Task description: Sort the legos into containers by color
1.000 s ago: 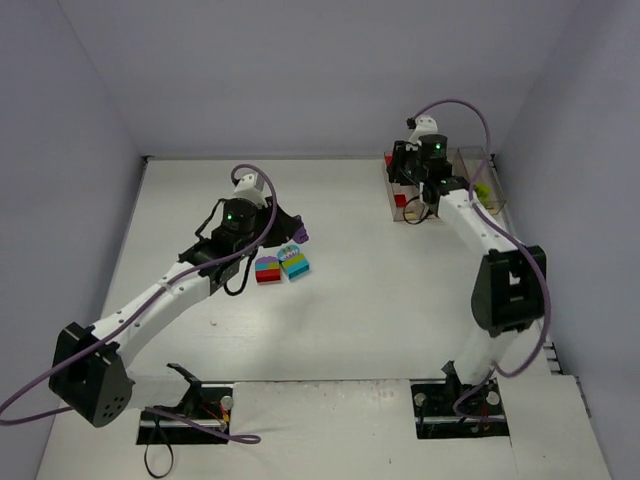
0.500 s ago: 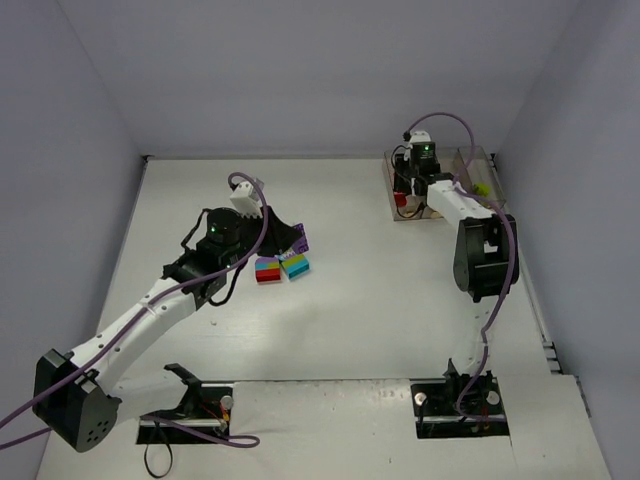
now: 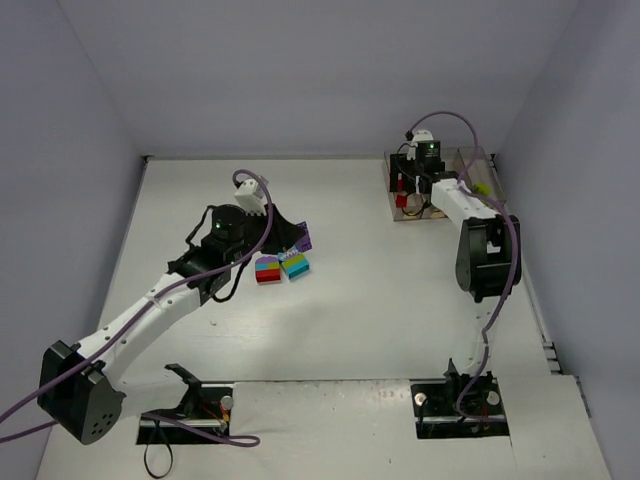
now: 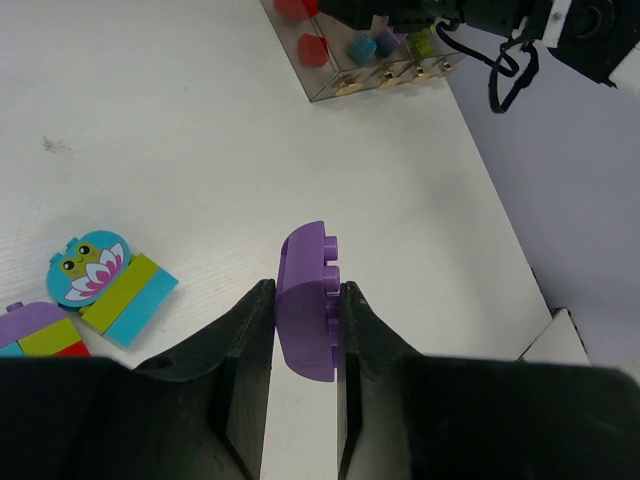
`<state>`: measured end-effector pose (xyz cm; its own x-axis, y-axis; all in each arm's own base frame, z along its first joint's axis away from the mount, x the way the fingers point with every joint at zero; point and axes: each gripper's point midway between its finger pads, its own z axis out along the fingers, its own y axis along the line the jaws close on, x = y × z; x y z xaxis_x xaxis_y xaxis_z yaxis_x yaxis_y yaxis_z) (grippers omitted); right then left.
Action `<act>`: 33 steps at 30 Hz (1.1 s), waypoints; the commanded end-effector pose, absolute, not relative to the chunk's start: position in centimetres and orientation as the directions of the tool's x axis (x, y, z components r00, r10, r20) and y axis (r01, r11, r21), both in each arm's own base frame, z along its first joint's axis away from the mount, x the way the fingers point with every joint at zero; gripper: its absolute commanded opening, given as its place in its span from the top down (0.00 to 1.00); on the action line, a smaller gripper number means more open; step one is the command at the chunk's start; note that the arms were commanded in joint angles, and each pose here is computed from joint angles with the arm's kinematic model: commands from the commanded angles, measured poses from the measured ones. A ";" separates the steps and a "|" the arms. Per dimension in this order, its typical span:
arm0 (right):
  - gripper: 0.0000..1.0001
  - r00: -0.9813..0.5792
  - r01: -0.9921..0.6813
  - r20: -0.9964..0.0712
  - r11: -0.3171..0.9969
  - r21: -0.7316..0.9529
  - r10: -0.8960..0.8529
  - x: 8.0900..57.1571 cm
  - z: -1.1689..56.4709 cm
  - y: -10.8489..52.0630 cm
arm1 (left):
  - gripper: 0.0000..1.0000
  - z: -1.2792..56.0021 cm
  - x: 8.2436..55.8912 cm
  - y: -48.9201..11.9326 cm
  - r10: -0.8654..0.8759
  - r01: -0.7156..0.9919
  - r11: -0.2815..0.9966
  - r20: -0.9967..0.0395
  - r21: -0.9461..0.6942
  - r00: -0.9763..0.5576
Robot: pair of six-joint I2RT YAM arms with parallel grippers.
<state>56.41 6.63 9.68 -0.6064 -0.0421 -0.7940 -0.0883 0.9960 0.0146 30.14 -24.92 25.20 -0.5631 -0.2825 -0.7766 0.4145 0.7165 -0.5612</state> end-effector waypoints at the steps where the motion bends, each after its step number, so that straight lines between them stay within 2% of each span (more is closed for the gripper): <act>1: 0.28 -0.450 -0.171 -0.892 0.984 0.039 -0.043 55.2 19.2 8.4 | 1.00 31.1 31.8 -26.1 -0.382 0.477 0.654 -0.801 -0.587 -0.462; 3: 0.28 -0.432 -0.242 -0.901 0.967 0.076 -0.037 53.5 20.8 10.0 | 1.00 31.1 32.5 -26.4 -0.401 0.464 0.648 -0.788 -0.605 -0.467; 4: 0.28 -0.384 -0.290 -0.923 0.954 0.083 -0.037 52.2 23.5 11.3 | 1.00 31.7 32.9 -26.5 -0.416 0.465 0.644 -0.788 -0.608 -0.454; 6: 0.27 -0.390 -0.348 -0.920 0.929 0.124 -0.024 49.8 23.8 13.3 | 1.00 31.8 33.6 -26.8 -0.432 0.449 0.644 -0.778 -0.620 -0.455; 7: 0.26 -0.343 -0.403 -0.939 0.906 0.125 -0.023 48.2 26.2 14.6 | 1.00 32.6 33.9 -26.9 -0.443 0.454 0.637 -0.778 -0.623 -0.445; 13: 0.21 -0.290 -0.619 -0.957 0.765 0.178 -0.012 39.7 29.6 22.3 | 1.00 34.7 35.8 -28.1 -0.506 0.444 0.599 -0.745 -0.666 -0.435; 17: 0.19 -0.298 -0.682 -0.954 0.691 0.238 0.035 36.1 30.4 24.8 | 1.00 35.4 36.8 -28.5 -0.538 0.434 0.585 -0.728 -0.685 -0.425; 23: 0.19 -0.296 -0.716 -0.954 0.651 0.254 0.046 34.3 31.0 26.8 | 1.00 36.3 37.2 -29.0 -0.555 0.442 0.562 -0.715 -0.699 -0.426; 33: 0.28 -0.295 -0.735 -0.955 0.630 0.253 0.039 35.0 31.2 29.3 | 1.00 36.3 36.5 -29.9 -0.549 0.452 0.551 -0.713 -0.702 -0.436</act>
